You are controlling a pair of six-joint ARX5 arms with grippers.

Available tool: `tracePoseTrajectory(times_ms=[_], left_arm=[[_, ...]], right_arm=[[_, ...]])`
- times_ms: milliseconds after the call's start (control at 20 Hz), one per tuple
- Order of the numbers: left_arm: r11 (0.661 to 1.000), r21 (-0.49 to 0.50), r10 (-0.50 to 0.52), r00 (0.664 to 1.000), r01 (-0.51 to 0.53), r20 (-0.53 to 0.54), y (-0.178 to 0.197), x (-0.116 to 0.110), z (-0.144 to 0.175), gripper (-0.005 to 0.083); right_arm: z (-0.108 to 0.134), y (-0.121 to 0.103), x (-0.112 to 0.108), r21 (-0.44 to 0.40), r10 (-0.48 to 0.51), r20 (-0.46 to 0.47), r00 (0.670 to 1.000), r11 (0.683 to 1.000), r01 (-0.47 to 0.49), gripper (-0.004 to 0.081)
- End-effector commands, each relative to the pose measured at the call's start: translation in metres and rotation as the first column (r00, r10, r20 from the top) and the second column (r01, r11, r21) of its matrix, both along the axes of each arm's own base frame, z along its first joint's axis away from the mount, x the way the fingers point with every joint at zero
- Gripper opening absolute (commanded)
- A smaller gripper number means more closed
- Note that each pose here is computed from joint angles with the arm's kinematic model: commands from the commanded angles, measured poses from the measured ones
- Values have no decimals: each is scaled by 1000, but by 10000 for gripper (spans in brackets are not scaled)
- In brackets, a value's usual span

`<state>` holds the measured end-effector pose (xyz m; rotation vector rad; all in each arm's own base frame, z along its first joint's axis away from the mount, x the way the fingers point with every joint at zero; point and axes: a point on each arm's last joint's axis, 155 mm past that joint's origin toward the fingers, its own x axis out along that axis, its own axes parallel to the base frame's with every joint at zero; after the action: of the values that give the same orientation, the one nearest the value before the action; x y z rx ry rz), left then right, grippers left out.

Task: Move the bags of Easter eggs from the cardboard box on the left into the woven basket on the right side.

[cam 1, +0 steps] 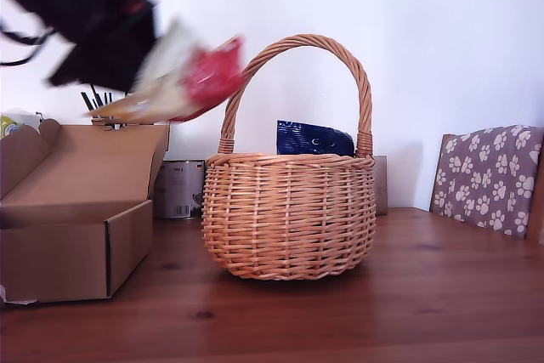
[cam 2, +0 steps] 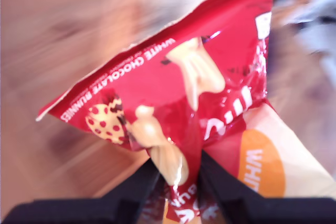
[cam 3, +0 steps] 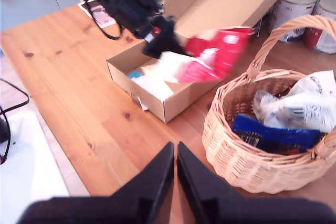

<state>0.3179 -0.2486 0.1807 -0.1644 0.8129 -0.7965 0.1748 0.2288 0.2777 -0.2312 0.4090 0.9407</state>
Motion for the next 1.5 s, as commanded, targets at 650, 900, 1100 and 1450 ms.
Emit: tracePoseTrajectory(times_ms=[650,900,1100,1450], left_arm=[[999,-48,-8,1000,9,25,-75,71,-22,54],[998,40,43,999,-43,-11,-73,92,-62,54],[985,161,65,997,-58,-37,-63,84,-89,54],[988,149,40,999,-34,-32,-69,83,-72,420]], right_arm=[[9,-30,-17,12,-31,28,999,999,31,-13],[10,-32,-19,15,-31,30,999,999,31,-13],[8,-34,-20,8,-31,25,999,1000,31,-13],[8,-34,-20,4,-28,31,999,1000,28,-13]])
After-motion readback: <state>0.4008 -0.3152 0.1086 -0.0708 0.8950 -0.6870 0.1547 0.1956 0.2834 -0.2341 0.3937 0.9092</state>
